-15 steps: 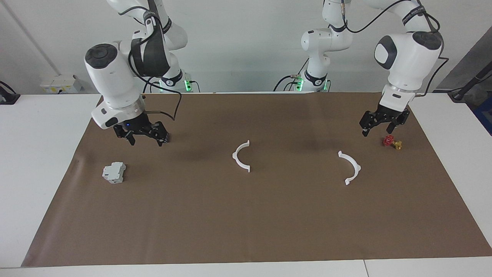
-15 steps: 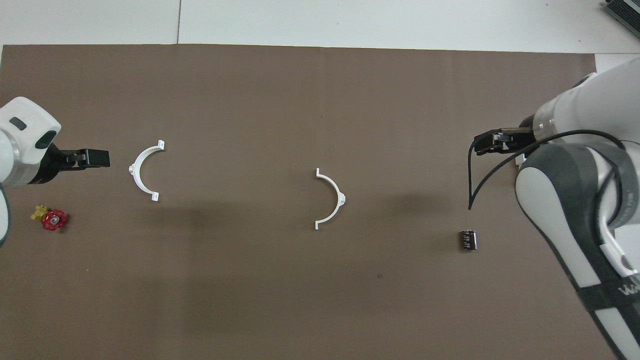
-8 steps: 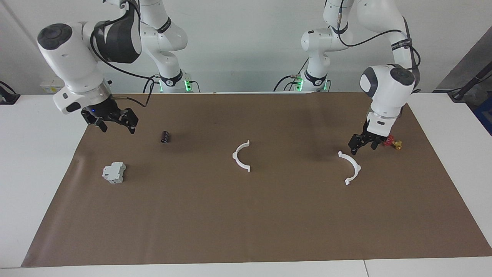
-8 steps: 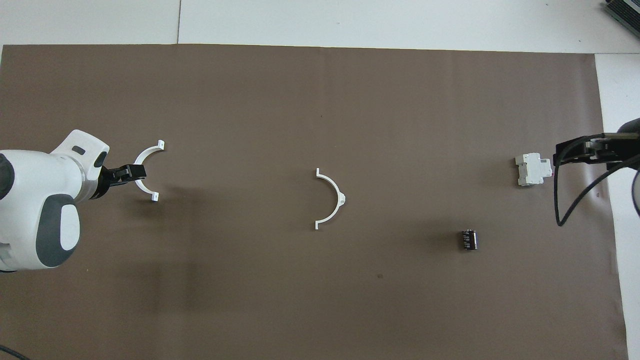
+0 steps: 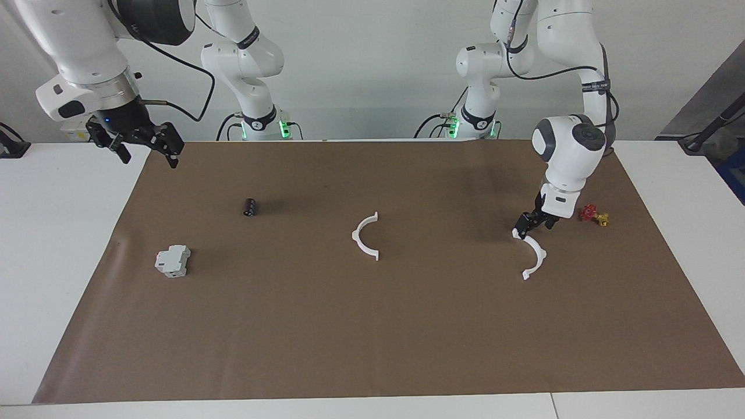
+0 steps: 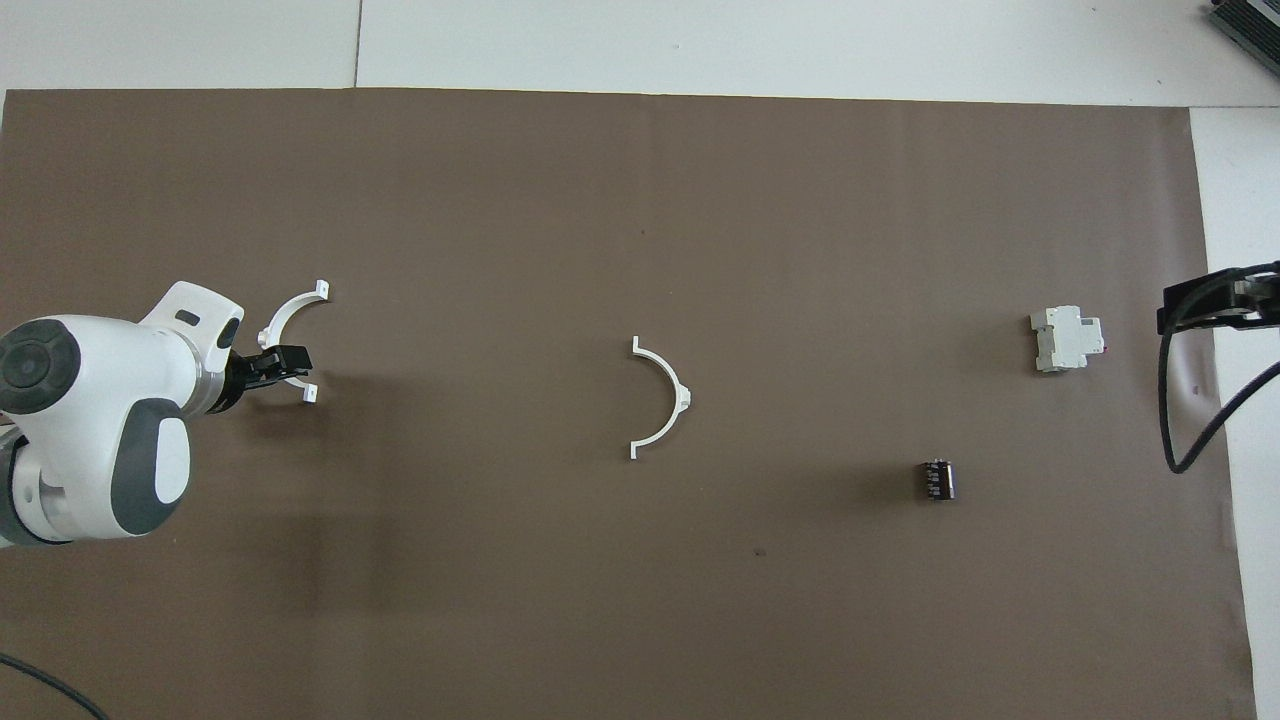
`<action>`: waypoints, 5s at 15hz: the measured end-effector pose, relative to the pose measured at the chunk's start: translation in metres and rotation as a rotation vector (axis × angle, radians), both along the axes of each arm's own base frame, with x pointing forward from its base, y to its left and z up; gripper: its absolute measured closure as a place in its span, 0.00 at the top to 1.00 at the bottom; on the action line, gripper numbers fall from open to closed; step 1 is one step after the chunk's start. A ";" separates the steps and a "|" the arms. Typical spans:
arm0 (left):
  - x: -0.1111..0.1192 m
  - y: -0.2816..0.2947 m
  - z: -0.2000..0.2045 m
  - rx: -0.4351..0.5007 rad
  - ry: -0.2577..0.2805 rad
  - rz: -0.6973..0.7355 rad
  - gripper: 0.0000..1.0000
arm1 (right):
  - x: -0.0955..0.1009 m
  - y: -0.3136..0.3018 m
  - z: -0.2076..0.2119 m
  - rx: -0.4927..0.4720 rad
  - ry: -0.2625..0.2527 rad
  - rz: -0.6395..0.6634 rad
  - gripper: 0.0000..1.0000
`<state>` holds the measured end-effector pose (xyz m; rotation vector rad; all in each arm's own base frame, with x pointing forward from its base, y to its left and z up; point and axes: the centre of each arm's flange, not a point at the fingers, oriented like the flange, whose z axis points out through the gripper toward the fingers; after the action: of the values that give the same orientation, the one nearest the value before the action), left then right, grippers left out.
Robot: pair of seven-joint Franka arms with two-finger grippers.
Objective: Assemble drain pipe with both arms
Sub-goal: 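Grasp the other white clamp half with the left gripper, then lift and carry the clamp half with the left gripper toward the placed half, then press the held clamp half onto the placed half with the left gripper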
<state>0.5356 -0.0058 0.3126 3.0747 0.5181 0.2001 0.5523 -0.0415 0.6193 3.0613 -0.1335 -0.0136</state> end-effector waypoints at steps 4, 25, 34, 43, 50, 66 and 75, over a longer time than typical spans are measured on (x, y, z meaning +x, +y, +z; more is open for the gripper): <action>0.005 0.000 -0.004 -0.008 -0.036 0.045 1.00 | 0.000 0.001 0.000 0.001 0.004 0.002 1.00; 0.005 -0.008 -0.007 -0.014 -0.032 0.062 0.07 | -0.006 0.002 -0.016 0.005 0.045 0.003 1.00; -0.003 -0.186 0.035 -0.025 0.014 0.258 0.07 | -0.013 0.003 -0.017 0.008 0.055 0.004 1.00; -0.065 -0.353 0.057 -0.026 0.016 0.378 0.07 | -0.016 0.016 -0.009 0.063 0.046 0.016 1.00; -0.065 -0.366 0.007 0.008 0.045 0.385 0.07 | -0.016 0.014 -0.009 0.066 0.045 0.013 1.00; -0.080 -0.391 0.009 -0.038 0.019 0.407 0.07 | -0.016 0.013 -0.009 0.071 0.045 0.010 1.00; -0.080 -0.390 0.006 -0.052 0.007 0.368 0.07 | -0.016 0.013 -0.009 0.071 0.045 0.010 1.00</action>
<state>0.4552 -0.3962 0.3187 2.9033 1.0682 0.1767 0.5362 -0.0284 0.6102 3.1295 -0.1178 -0.0881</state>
